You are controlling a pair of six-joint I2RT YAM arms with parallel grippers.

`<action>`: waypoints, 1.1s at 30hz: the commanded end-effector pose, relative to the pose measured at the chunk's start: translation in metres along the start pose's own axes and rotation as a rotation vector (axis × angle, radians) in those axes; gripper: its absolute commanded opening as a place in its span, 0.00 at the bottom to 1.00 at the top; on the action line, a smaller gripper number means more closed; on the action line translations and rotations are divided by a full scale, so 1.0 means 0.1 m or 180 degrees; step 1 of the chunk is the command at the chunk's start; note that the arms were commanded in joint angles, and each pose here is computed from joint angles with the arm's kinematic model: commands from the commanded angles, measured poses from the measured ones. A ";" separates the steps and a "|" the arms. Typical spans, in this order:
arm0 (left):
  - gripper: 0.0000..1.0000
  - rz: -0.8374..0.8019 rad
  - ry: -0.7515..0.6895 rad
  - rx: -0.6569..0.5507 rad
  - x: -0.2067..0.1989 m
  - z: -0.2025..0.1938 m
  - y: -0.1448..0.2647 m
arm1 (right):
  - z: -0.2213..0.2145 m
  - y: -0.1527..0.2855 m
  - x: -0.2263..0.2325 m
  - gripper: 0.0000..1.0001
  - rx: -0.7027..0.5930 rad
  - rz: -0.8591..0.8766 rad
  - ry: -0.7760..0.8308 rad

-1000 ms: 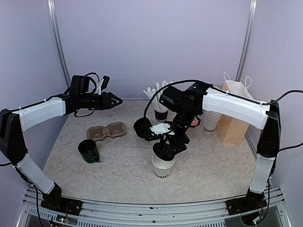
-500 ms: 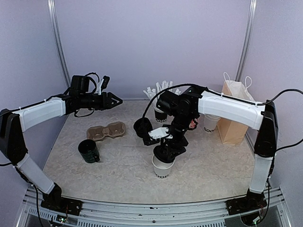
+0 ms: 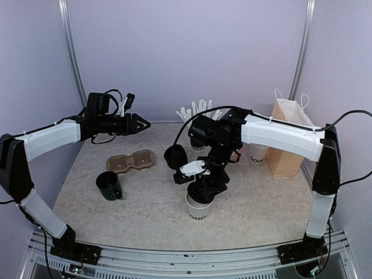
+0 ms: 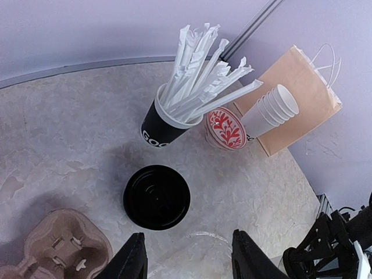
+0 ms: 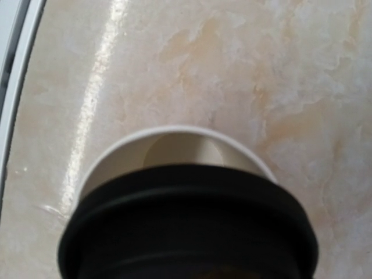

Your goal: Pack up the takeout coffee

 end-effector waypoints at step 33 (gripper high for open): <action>0.50 -0.0050 -0.0115 0.0317 -0.31 -0.09 -0.21 | 0.12 0.28 0.10 0.96 -0.0109 -0.0443 -0.0108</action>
Point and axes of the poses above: each gripper's point midway between its finger pads, its own y axis back along the fingers, its own x axis along the line the jaws close on, z = x × y, the point moved 8 cm from there along y, back along the fingers, and after that the axes turned 11 degrees about -y, right-handed, at the moved point
